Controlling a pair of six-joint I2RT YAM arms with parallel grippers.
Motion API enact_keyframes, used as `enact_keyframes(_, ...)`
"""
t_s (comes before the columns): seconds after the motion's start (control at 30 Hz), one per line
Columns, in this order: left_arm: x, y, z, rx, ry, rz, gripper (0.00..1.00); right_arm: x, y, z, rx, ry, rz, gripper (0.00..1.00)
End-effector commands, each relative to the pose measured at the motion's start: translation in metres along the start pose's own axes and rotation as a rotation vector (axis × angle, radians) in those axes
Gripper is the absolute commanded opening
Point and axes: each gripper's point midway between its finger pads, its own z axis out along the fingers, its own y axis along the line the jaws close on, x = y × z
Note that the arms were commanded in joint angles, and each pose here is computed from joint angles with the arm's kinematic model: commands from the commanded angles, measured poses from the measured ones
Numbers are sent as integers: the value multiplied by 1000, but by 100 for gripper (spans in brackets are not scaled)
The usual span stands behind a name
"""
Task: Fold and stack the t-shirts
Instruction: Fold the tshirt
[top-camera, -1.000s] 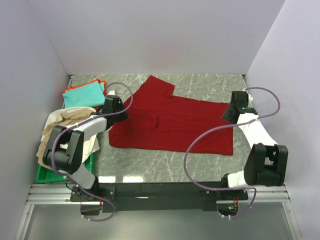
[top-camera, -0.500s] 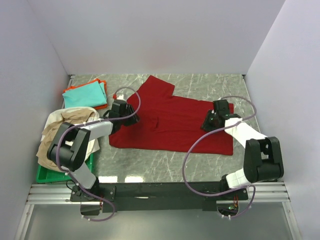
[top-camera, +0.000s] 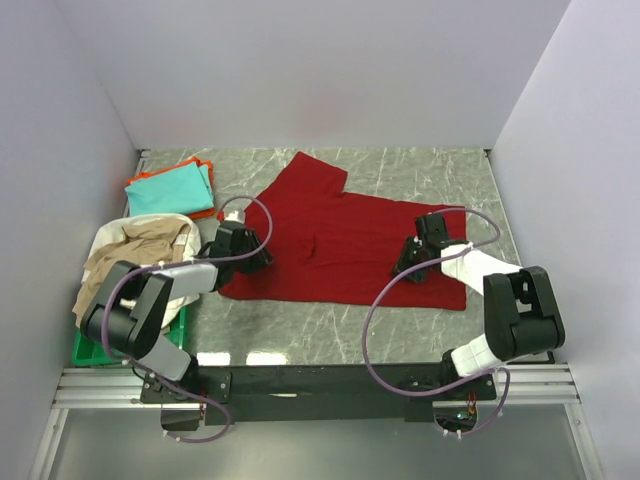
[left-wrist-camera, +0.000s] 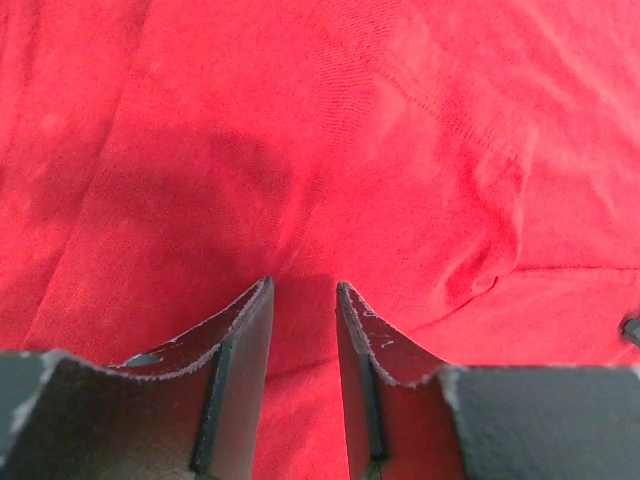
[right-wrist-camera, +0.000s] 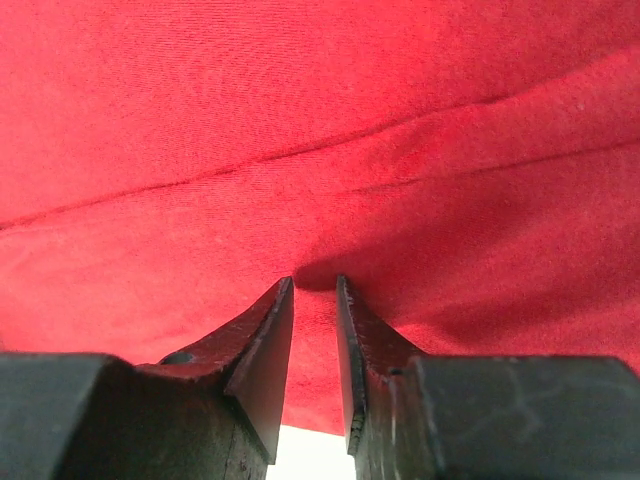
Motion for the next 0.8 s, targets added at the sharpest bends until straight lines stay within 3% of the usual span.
enact_keyframes(0.0, 13, 18, -14, -55, 0, -12, 38, 31, -23, 0, 85, 58, 30, 31)
enact_keyframes(0.5, 40, 41, -60, -108, -35, -57, 39, 67, -36, -34, 96, 30, 45, 31)
enact_keyframes(0.77, 27, 11, -82, -33, -98, -41, 39, 44, -17, -54, 46, -49, -6, 30)
